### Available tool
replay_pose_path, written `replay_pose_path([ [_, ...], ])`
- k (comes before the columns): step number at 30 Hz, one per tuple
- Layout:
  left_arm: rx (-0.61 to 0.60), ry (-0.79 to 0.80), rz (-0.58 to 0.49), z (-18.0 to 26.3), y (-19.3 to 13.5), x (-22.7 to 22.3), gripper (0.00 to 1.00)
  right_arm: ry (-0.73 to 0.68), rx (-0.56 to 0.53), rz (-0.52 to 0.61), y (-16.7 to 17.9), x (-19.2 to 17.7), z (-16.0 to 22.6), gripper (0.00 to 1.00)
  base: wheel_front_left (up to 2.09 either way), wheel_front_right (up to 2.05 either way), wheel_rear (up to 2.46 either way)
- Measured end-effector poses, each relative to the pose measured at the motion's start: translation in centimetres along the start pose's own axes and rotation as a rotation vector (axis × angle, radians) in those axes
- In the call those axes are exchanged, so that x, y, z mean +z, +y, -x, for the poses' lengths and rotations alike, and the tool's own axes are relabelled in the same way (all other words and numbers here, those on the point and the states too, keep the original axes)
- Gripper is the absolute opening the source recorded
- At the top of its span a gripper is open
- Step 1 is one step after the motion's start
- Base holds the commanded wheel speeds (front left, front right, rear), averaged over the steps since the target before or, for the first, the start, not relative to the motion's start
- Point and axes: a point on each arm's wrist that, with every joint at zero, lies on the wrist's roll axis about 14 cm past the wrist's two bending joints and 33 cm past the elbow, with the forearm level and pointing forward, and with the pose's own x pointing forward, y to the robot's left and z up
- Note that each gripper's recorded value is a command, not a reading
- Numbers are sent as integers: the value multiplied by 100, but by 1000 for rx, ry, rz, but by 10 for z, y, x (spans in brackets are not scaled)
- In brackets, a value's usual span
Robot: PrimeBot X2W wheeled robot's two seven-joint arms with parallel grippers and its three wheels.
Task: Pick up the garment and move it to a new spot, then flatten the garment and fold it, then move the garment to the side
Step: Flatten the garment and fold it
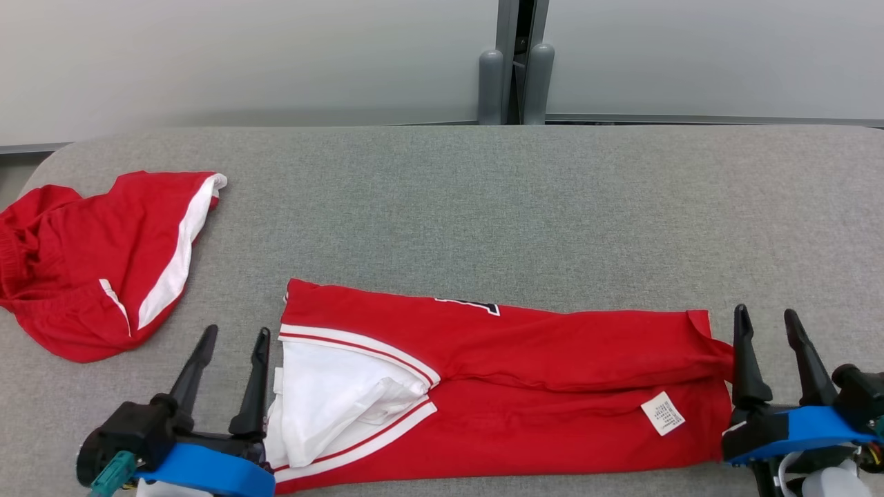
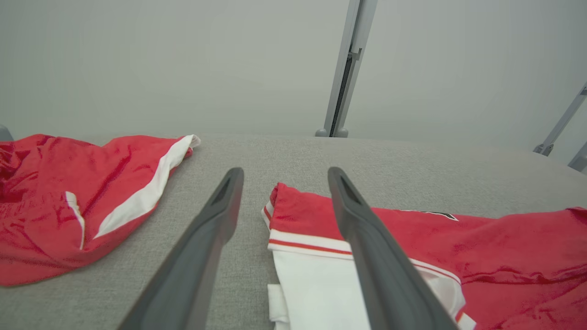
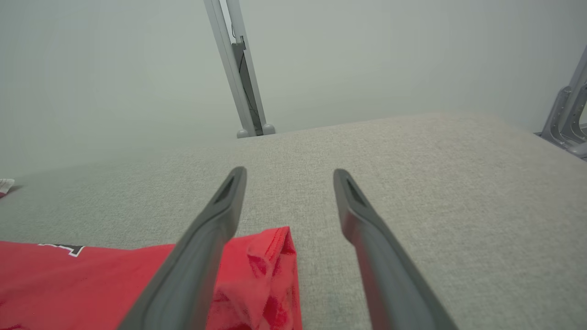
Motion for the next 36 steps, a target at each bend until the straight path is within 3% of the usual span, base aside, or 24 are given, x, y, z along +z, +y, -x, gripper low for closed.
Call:
replay_pose_path([
  [10, 120, -134, -51, 7, 22, 36, 100, 198, -19, -7, -1, -60, 14, 100, 0, 0, 0],
  [19, 171, -134, -64, 13, 35, 34, 100, 329, -14, -34, 8, -95, 18, 100, 0, 0, 0],
  [20, 172, -133, -67, 14, 35, 34, 100, 338, -8, -36, 10, -97, 18, 87, 0, 0, 0],
  [21, 173, -133, -70, 14, 36, 34, 100, 345, -3, -40, 12, -99, 18, 46, 0, 0, 0],
  [23, 175, -132, -73, 15, 36, 34, 100, 353, 3, -49, 15, -101, 18, 0, 0, 0, 0],
  [30, 176, -128, -88, 16, 37, 33, 100, 328, -5, -60, 9, -92, 13, 0, 0, 0, 0],
  [36, 167, -124, -93, 14, 35, 32, 100, 228, -138, 1, -61, -53, 1, 0, 0, 0, 0],
])
